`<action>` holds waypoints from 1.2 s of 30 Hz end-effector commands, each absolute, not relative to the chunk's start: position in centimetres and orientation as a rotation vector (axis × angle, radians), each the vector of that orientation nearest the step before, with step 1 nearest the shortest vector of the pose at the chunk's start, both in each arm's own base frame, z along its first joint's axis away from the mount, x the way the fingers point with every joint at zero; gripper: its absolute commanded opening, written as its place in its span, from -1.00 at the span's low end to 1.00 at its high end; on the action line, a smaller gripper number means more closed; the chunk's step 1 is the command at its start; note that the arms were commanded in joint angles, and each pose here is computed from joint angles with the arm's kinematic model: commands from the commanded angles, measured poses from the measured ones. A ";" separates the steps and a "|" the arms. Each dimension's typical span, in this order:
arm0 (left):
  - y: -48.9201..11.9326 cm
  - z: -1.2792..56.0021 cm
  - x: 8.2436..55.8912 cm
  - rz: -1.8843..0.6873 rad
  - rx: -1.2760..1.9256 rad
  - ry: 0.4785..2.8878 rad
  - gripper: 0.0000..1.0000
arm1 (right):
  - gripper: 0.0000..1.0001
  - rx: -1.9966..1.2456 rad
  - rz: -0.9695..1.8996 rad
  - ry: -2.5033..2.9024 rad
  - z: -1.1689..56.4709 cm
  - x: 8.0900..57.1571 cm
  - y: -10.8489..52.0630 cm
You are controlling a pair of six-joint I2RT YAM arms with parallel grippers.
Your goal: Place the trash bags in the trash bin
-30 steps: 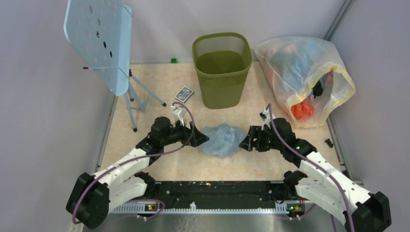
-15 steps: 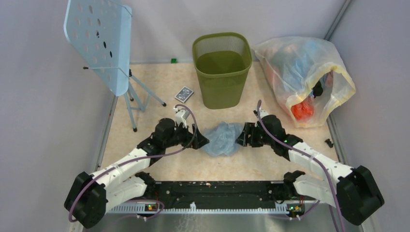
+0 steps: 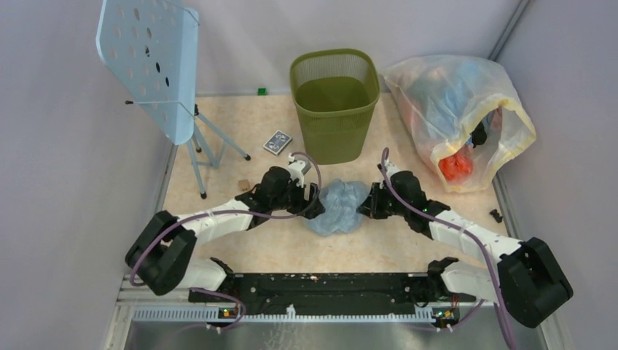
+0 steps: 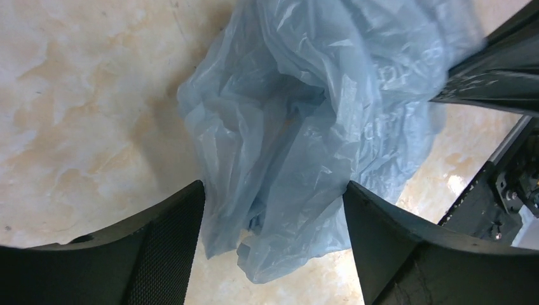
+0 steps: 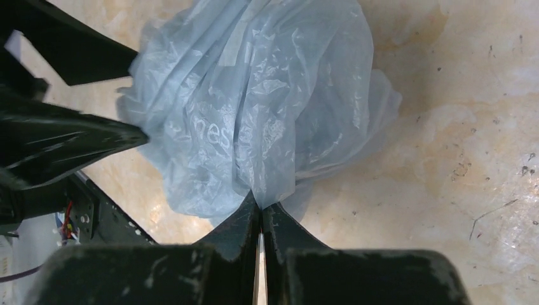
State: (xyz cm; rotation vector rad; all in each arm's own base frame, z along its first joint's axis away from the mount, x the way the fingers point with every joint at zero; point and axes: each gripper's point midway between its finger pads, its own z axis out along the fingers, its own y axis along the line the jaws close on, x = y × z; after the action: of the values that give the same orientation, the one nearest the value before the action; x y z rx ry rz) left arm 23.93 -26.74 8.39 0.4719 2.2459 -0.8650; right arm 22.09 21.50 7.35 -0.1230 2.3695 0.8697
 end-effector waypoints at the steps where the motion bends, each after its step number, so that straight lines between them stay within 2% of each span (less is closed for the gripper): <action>1: -29.0 9.4 24.4 -0.984 0.520 2.158 0.57 | -1.00 -0.205 0.946 2.242 11.5 22.3 22.6; 7: -28.4 8.0 24.6 -0.954 0.441 2.217 -0.73 | -1.00 -0.178 0.830 2.230 13.6 22.4 20.7; 9: -27.4 7.4 25.0 -0.914 0.379 2.256 -0.96 | -0.99 -0.128 0.733 2.206 14.9 23.1 19.2; 15: -24.7 6.5 25.0 -0.909 0.253 2.301 -1.00 | -0.94 -0.025 0.537 2.105 18.0 24.0 15.4; 23: -23.1 6.2 24.6 -0.904 0.194 2.332 -1.00 | -0.91 -0.010 0.511 2.027 20.8 23.6 14.1; 29: -23.8 8.4 24.2 -0.968 0.279 2.289 -1.00 | -0.91 -0.095 0.559 1.993 23.3 23.3 14.9; 30: -24.0 8.9 24.1 -0.984 0.295 2.282 -1.00 | -0.83 -0.112 0.572 1.992 23.5 23.1 15.2; 32: -24.4 9.8 23.9 -1.012 0.316 2.268 -0.98 | -0.41 -0.136 0.596 2.013 23.1 23.0 15.8; 36: -24.8 11.4 23.7 -1.062 0.310 2.243 -0.94 | 0.02 -0.174 0.693 2.089 21.3 22.5 17.7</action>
State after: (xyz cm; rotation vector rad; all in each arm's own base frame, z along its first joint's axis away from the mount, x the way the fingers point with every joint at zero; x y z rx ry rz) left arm 23.42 -23.68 7.80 0.2687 2.3326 -0.9750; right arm 23.05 15.48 21.16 -0.1031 2.0601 0.5792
